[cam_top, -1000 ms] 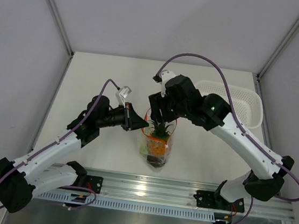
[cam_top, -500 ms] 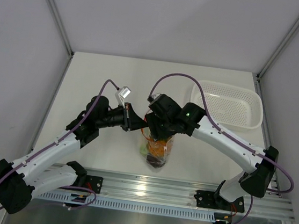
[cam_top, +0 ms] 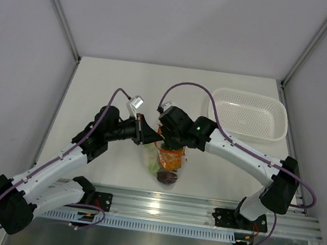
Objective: Place the food in the zip-top bag and seal the zipper
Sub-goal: Adjust the fake fruit in the zipper food storage bag.
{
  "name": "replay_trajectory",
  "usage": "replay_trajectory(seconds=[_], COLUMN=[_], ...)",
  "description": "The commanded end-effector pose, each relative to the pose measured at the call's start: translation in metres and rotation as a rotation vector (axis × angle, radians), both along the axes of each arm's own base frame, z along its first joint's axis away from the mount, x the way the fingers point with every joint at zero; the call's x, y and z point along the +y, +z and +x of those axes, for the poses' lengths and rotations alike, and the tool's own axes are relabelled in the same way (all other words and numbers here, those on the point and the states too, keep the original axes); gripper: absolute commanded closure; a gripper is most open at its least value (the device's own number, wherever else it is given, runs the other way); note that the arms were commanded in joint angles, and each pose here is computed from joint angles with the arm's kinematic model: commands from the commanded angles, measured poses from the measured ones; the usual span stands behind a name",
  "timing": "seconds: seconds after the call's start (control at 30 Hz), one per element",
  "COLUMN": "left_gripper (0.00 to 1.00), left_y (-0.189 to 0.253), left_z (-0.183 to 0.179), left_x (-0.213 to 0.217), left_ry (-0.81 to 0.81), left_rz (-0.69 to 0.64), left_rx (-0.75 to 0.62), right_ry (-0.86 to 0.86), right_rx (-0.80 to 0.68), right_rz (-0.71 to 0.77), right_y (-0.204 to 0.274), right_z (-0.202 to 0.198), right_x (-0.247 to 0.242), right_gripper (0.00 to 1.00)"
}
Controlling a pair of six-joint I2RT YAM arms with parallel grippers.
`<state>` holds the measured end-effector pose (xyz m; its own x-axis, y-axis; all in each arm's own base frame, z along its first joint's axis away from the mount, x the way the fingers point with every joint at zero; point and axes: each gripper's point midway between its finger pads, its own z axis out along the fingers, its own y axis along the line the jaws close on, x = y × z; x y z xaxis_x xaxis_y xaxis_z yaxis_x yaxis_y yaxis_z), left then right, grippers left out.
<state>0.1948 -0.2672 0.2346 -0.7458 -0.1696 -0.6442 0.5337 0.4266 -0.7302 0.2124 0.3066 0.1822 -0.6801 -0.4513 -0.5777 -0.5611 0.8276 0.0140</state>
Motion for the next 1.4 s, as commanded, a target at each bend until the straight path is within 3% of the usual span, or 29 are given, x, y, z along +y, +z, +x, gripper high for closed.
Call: replay_trajectory(seconds=[0.0,0.13,0.43,0.63,0.77,0.9,1.07,1.37], left_gripper=[0.99,0.99,1.0,0.99,0.99,0.99,0.99,1.0], left_y=[0.015,0.016,0.019,0.018,0.016,0.017,0.011,0.012], left_z=[-0.001,-0.001,-0.002,-0.002,-0.002,-0.002,-0.003,-0.003], left_x=[0.0,0.0,0.0,0.002,0.001,0.002,0.006,0.008], left_ry=[0.003,0.008,0.004,0.01,0.007,0.017,0.035,0.042], left_rz=[-0.028,-0.031,-0.032,-0.026,-0.025,-0.024,-0.002,-0.001], left_rx=[-0.058,-0.064,-0.07,-0.075,-0.071,-0.077,-0.066,-0.069], right_ry=[0.054,0.074,0.127,0.171,0.198,0.195,0.166,0.097], right_rx=[-0.051,-0.06,0.021,0.155,0.293,0.354,0.303,0.094], right_rz=[-0.022,-0.043,-0.035,-0.126,-0.067,-0.057,-0.032,0.082], right_y=[0.014,0.042,0.046,0.031,0.01,-0.023,-0.047,0.022], right_z=[0.004,0.004,-0.011,-0.03,-0.034,-0.028,-0.015,0.002], right_x=[-0.001,-0.006,-0.003,-0.006,0.011,0.028,0.039,0.025], right_gripper=[1.0,1.0,1.0,1.0,1.0,0.9,0.8,0.56])
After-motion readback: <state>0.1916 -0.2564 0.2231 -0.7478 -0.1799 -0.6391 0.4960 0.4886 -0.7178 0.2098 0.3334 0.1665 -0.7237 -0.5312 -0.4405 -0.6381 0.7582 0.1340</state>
